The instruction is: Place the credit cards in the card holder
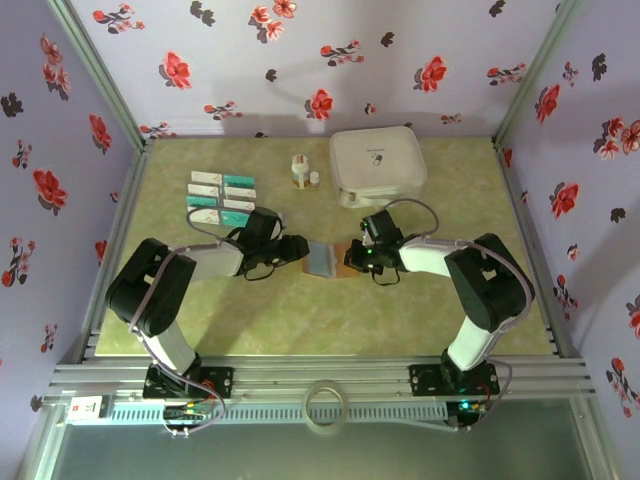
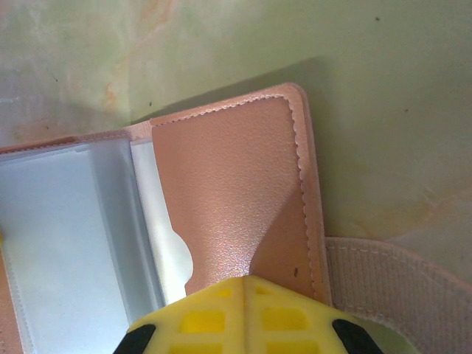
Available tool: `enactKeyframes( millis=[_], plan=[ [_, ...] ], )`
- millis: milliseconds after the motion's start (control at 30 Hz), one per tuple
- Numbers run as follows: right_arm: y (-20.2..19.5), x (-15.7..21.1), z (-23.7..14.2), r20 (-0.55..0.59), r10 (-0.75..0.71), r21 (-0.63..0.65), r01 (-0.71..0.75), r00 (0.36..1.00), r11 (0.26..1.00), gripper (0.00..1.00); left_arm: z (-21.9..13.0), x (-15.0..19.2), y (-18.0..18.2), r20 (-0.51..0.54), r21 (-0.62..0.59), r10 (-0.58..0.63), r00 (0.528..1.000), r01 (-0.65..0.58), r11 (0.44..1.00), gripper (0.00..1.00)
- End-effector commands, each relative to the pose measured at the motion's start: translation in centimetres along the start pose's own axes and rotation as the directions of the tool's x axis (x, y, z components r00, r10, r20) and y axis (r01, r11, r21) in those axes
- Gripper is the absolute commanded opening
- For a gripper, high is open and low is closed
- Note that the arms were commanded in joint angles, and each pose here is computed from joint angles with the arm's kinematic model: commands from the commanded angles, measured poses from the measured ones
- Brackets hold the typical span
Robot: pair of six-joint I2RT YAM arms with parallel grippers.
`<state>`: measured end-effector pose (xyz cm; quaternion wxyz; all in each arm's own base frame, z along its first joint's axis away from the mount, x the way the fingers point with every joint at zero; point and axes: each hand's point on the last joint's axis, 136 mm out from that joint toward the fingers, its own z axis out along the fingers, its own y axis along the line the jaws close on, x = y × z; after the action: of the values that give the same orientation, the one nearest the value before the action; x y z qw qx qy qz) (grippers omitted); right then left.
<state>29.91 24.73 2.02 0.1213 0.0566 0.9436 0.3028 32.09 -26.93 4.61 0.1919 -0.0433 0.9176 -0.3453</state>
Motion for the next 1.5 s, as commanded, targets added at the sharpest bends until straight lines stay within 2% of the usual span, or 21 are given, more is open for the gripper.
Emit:
enactKeyframes(
  millis=[0, 567, 733, 833, 867, 1000, 1167, 1300, 1467],
  plan=[
    [-3.0, 1.3, 1.1, -0.036, 0.032, 0.084, -0.029, 0.999, 0.996, 0.0, -0.8, -1.1, -1.2, 0.043, 0.062, -0.02, 0.999, 0.017, 0.998, 0.43],
    [-3.1, 1.4, 1.2, -0.039, 0.031, 0.085, -0.028, 0.999, 0.996, 0.0, -0.9, -1.4, -1.1, 0.06, 0.084, -0.04, 0.997, 0.035, 0.996, 0.24],
    [-3.0, 1.3, 1.2, -0.041, 0.031, 0.085, -0.027, 0.999, 0.996, 0.0, -0.9, -1.5, -1.3, 0.063, 0.095, -0.04, 0.997, 0.034, 0.995, 0.13],
    [-2.9, 1.2, 1.3, -0.045, 0.032, 0.085, -0.028, 0.998, 0.996, 0.0, -1.6, -2.0, -2.4, 0.082, 0.125, -0.033, 0.996, 0.023, 0.992, 0.01],
    [-2.9, 1.2, 1.4, -0.048, 0.033, 0.086, -0.029, 0.998, 0.996, 0.0, -1.8, -2.2, -2.9, 0.088, 0.136, -0.027, 0.996, 0.015, 0.991, 0.0],
    [-2.8, 1.2, 1.8, -0.059, 0.035, 0.082, -0.03, 0.998, 0.996, 0.0, -2.5, -2.8, -6.1, 0.1, 0.181, 0.01, 0.995, -0.028, 0.983, 0.0],
    [-2.8, 1.1, 2.0, -0.062, 0.036, 0.083, -0.03, 0.997, 0.996, 0.0, -0.7, -1.8, -8.9, 0.061, 0.215, 0.032, 0.998, -0.045, 0.976, 0.0],
    [-2.6, 0.9, 1.9, -0.058, 0.037, 0.082, -0.032, 0.998, 0.996, 0.0, 0.4, -1.3, -8.1, 0.044, 0.194, 0.021, 0.999, -0.029, 0.981, 0.0],
    [-1.7, 0.1, 0.9, -0.041, 0.015, 0.076, -0.012, 0.999, 0.997, 0.0, -0.1, -1.2, -5.5, 0.051, 0.113, 0.018, 0.999, -0.023, 0.993, 0.0]
  ],
)
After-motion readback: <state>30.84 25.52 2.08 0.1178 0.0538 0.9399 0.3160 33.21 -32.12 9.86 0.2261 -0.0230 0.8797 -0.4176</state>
